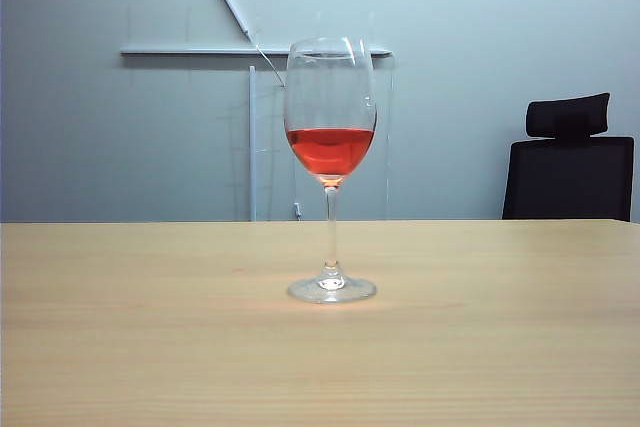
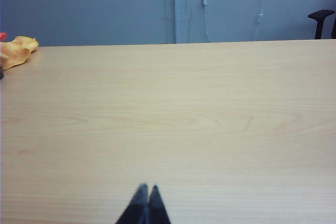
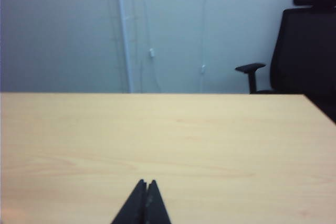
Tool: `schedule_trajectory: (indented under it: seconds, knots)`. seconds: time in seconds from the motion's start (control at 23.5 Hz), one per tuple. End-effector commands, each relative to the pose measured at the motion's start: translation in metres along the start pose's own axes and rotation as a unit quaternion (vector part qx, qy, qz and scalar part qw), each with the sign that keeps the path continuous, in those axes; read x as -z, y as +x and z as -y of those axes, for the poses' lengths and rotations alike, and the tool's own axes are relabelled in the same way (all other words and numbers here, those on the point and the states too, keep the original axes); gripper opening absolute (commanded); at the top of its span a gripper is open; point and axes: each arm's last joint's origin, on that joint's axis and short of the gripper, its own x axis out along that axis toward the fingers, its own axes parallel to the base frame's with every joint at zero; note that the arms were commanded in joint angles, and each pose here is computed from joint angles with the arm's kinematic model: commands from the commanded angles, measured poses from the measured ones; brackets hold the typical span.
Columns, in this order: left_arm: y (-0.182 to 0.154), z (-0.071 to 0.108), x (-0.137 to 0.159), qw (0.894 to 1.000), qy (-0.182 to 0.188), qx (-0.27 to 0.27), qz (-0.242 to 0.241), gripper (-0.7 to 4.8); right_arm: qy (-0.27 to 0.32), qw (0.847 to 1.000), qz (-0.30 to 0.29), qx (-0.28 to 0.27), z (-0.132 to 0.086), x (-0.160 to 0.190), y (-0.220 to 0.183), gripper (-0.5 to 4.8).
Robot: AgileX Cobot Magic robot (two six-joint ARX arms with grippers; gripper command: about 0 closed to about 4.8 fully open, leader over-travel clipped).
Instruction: Gently pick up the goblet, rotate it counterclockwise for two full turns (viewing from above), and then place it back on the table.
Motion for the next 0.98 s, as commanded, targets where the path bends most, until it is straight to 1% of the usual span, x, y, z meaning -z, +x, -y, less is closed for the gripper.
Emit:
schedule_trajectory:
  seconds: [0.04, 0.17, 0.98]
  knots:
    - [0.0, 0.0, -0.0018, 1.0, 0.0, 0.001, 0.006, -0.05, 0.002, 1.0, -0.019, -0.003, 0.0, 0.0033, -0.0002, -0.02]
    - [0.0, 0.0, -0.0018, 1.0, 0.0, 0.002, 0.006, -0.05, 0.002, 0.999, -0.032, -0.004, -0.0002, 0.0075, -0.0002, -0.02]
    - [0.0, 0.0, -0.0018, 1.0, 0.0, 0.002, 0.006, -0.05, 0.002, 1.0, -0.03, -0.006, -0.0007, 0.0071, -0.0001, -0.01]
